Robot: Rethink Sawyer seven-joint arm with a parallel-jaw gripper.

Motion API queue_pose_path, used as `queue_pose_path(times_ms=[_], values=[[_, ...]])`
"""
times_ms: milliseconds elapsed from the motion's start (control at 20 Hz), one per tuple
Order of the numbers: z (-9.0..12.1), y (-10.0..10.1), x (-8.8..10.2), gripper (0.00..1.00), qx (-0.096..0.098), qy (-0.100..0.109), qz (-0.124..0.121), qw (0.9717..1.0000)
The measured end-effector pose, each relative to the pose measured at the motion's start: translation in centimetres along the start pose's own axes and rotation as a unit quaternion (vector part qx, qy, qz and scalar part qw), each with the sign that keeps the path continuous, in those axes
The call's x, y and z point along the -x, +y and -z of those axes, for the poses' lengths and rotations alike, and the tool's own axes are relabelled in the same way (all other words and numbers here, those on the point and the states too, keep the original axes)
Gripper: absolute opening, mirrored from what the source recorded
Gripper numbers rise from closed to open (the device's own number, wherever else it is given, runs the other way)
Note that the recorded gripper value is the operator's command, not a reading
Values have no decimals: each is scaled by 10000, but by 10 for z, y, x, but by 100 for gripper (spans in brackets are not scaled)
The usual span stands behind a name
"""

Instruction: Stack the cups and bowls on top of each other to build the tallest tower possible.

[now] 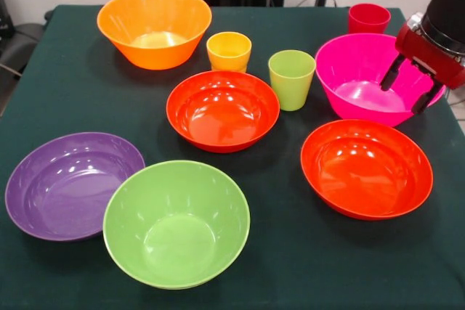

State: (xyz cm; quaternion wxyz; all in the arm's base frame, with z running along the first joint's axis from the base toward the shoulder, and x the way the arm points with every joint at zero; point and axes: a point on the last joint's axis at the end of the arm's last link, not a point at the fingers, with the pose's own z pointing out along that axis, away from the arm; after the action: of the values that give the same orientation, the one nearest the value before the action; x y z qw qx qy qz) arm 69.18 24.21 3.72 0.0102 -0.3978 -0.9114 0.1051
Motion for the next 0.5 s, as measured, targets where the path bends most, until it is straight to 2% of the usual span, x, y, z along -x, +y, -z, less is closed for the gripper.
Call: queue_pose_path(times_ms=[500], values=[[7,1,-4,100,57,46,-2,10000]])
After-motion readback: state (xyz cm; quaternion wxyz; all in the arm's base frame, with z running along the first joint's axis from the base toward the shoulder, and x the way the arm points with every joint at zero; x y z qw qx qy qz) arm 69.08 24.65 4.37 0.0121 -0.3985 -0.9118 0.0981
